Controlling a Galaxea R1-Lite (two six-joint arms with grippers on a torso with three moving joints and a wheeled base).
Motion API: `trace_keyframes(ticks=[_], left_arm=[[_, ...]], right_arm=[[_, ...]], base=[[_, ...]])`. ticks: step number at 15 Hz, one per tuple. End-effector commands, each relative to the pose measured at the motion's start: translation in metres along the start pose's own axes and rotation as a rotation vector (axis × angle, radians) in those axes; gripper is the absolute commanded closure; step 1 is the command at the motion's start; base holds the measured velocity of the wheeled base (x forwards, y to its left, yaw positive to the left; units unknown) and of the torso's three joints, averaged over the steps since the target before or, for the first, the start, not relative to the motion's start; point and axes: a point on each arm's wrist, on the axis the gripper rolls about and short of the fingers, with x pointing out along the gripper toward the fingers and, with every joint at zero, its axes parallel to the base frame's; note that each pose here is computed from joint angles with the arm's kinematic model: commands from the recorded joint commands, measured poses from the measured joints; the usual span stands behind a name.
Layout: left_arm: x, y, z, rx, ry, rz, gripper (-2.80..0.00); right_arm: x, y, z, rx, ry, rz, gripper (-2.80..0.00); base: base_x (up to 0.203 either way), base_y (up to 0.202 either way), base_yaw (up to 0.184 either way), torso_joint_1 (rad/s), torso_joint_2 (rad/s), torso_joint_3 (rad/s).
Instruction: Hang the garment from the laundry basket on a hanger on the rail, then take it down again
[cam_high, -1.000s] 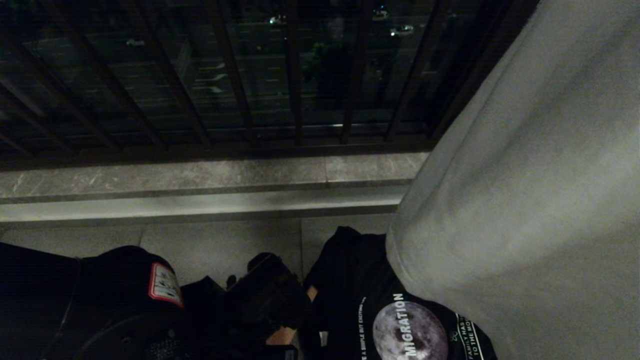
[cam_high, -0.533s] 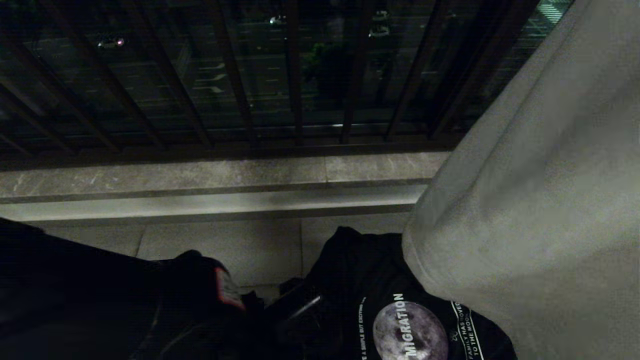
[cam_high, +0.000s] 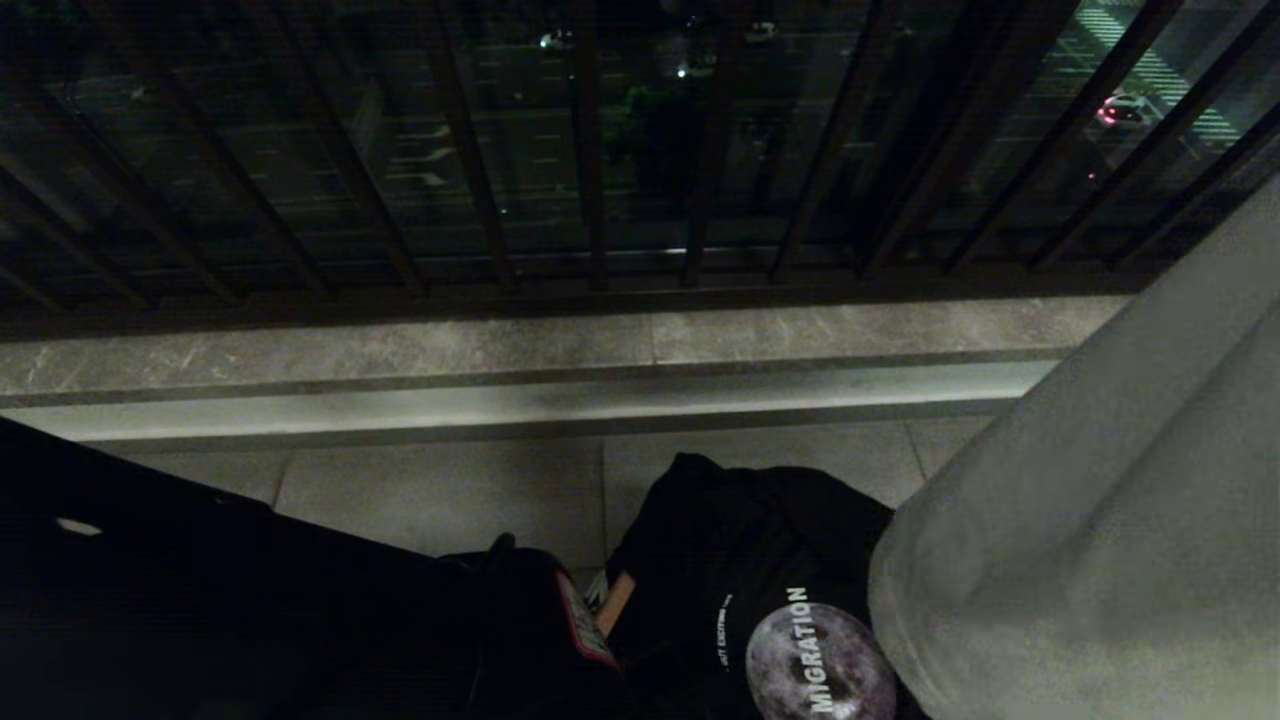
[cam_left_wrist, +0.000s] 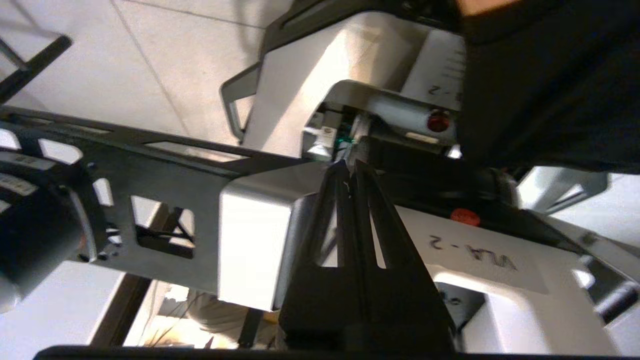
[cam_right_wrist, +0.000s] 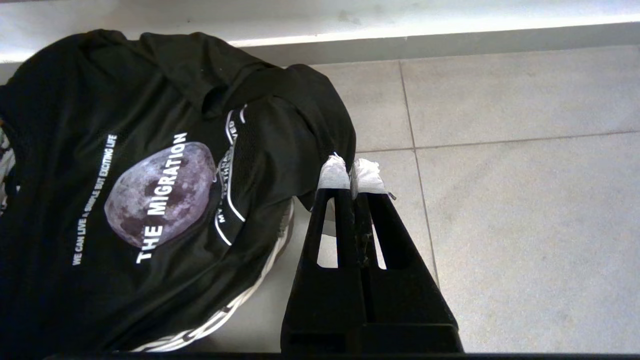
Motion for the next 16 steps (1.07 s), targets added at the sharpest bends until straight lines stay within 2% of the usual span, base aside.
trace_keyframes(ticks=[1, 6, 7, 10, 12, 14, 16], left_arm=[[-0.001, -0.002, 0.001, -0.008, -0.003, -0.004, 0.0], [0.005, -0.008, 0.002, -0.021, -0.021, -0.017, 0.0], [0.0, -0.009, 0.003, -0.024, -0.025, -0.043, 0.0], [0.004, -0.021, 0.012, -0.048, -0.019, -0.053, 0.0], [0.007, -0.028, 0.013, -0.093, 0.021, -0.062, 0.0], [0.005, -0.031, 0.013, -0.113, 0.092, -0.092, 0.0], [0.007, -0.031, 0.012, -0.145, 0.103, -0.082, 0.0]], right_arm=[[0.0, 0.0, 0.0, 0.0, 0.0, 0.0, 0.0], [0.0, 0.0, 0.0, 0.0, 0.0, 0.0, 0.0], [0.0, 0.0, 0.0, 0.0, 0.0, 0.0, 0.0], [0.0, 0.0, 0.0, 0.0, 0.001, 0.0, 0.0], [0.0, 0.0, 0.0, 0.0, 0.0, 0.0, 0.0], [0.0, 0.0, 0.0, 0.0, 0.0, 0.0, 0.0], [0.0, 0.0, 0.0, 0.0, 0.0, 0.0, 0.0]], base=[[0.0, 0.0, 0.0, 0.0, 0.0, 0.0], [0.0, 0.0, 0.0, 0.0, 0.0, 0.0], [0.0, 0.0, 0.0, 0.0, 0.0, 0.0], [0.0, 0.0, 0.0, 0.0, 0.0, 0.0], [0.0, 0.0, 0.0, 0.0, 0.0, 0.0], [0.0, 0.0, 0.0, 0.0, 0.0, 0.0], [0.0, 0.0, 0.0, 0.0, 0.0, 0.0]])
